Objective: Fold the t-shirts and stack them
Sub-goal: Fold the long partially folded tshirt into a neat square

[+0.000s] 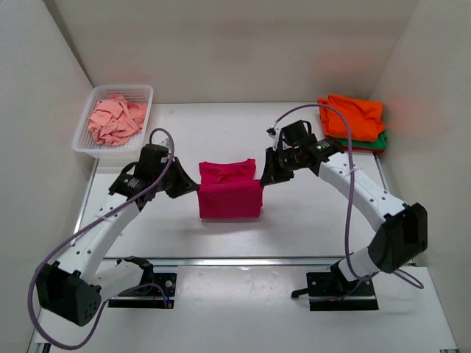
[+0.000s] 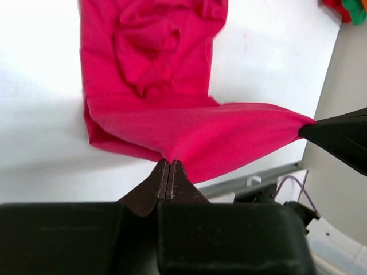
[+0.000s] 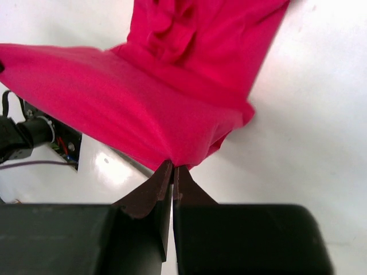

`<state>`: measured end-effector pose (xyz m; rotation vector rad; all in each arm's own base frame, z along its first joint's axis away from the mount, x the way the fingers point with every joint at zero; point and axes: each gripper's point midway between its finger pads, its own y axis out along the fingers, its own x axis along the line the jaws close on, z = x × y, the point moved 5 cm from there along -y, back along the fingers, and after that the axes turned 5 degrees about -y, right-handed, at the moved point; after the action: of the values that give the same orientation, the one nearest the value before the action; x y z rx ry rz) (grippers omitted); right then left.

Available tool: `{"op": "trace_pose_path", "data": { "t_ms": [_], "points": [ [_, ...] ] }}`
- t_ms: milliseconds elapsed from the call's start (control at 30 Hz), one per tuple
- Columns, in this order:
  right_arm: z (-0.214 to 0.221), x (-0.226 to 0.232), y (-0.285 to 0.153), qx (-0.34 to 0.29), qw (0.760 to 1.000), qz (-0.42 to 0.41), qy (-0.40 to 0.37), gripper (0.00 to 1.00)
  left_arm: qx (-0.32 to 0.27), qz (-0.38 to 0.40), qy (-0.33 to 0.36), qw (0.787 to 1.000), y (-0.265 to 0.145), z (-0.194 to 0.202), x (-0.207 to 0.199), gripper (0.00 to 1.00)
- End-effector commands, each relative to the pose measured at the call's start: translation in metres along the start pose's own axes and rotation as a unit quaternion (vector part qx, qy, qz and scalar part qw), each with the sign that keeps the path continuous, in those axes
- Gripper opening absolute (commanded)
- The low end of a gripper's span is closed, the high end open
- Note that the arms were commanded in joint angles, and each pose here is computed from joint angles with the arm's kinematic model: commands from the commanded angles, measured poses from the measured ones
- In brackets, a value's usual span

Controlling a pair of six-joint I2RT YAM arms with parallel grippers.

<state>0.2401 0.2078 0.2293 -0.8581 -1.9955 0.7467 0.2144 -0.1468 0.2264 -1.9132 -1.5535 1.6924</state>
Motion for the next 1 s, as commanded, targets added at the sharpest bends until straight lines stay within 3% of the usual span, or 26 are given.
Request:
{"op": "trace_pose_path", "data": {
  "t_ms": [0,300,667,967],
  "points": [
    [-0.030,-0.014,0.000,-0.023,0.999,0.004,-0.032,0.00,-0.049,0.021,0.020,0.998,0.005,-0.034,-0.015,0.00],
    [-0.078,-0.058,0.037,-0.016,0.999,0.014,-0.033,0.00,-0.083,-0.003,0.016,0.996,0.055,-0.088,-0.005,0.00],
    [-0.135,-0.107,0.091,-0.035,0.999,0.022,-0.022,0.01,-0.095,-0.040,0.006,0.995,0.133,-0.122,0.027,0.00],
    [-0.150,-0.151,0.164,-0.039,0.998,0.043,-0.003,0.00,-0.122,-0.103,-0.017,0.987,0.203,-0.147,0.055,0.00]
  ]
}}
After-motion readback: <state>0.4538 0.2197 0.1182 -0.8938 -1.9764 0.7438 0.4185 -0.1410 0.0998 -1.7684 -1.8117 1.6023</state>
